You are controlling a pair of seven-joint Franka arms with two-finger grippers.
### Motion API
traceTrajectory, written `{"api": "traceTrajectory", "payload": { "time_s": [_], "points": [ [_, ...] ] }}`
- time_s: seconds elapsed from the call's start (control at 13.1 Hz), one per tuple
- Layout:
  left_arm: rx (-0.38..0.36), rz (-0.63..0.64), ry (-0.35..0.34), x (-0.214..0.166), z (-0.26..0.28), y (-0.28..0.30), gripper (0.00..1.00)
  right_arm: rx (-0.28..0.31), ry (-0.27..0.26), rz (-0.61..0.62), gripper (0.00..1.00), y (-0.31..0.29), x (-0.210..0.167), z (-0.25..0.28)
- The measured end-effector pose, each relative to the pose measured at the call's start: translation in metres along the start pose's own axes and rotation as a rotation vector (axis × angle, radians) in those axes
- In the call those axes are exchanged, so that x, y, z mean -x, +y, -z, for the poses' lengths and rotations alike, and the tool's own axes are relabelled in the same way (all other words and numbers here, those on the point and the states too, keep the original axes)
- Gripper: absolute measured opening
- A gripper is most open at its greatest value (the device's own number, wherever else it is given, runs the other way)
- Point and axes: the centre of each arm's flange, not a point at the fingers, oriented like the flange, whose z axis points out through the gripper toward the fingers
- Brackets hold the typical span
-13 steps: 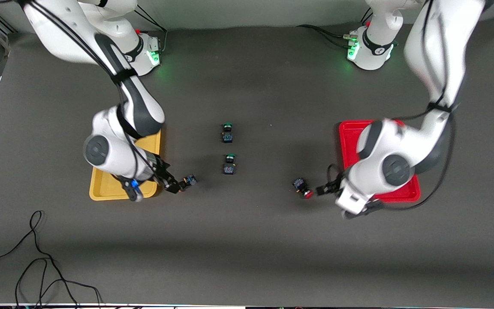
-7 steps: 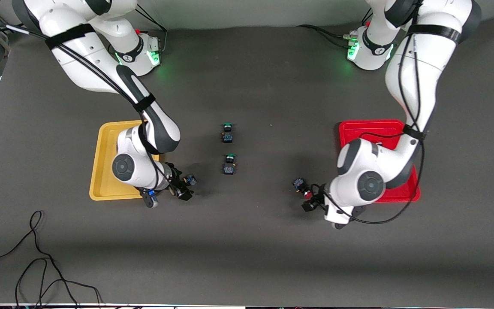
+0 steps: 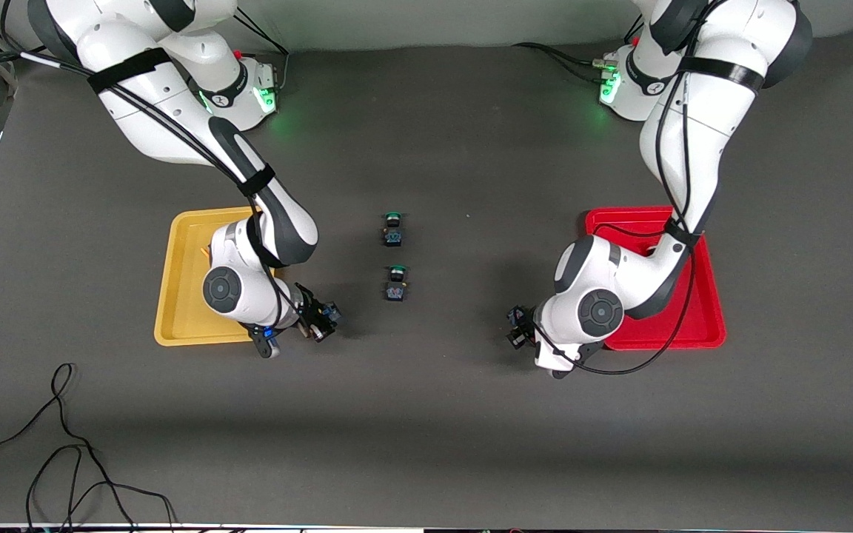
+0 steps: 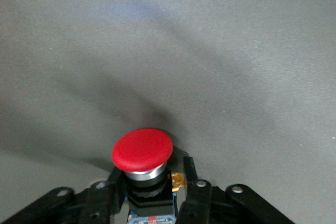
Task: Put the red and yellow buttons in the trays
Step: 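Carry the yellow button to the yellow tray while the left carries red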
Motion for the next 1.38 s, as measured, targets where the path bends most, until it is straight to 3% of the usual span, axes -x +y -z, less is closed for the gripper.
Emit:
{"api": "traceTrajectory", "payload": {
  "time_s": [0.31,0.69,0.84,0.99,1.15,1.38],
  "points": [
    [-0.024,0.023,-0.014,-0.015,0.020,-0.008,0.42,-0.008,0.000,0.016,0.33,-0.004,-0.008,0.029],
    [-0.150,-0.080,-0.057,-0.024,0.198,-0.056,0.42,0.028,0.003,0.208,0.33,0.042,-0.069,0.174],
    [-0.190,-0.145,-0.060,-0.012,0.269,-0.102,0.42,0.029,0.000,0.289,0.33,0.096,-0.112,0.194],
    [-0.216,-0.213,-0.056,0.000,0.303,-0.162,0.42,-0.013,-0.056,0.334,0.33,0.149,-0.150,0.174],
    [-0.220,-0.263,-0.041,0.004,0.296,-0.218,0.42,-0.056,-0.053,0.359,0.33,0.185,-0.168,0.131],
    [-0.180,-0.288,0.000,-0.015,0.208,-0.253,0.42,-0.040,-0.027,0.351,0.33,0.196,-0.171,0.076]
  ]
}}
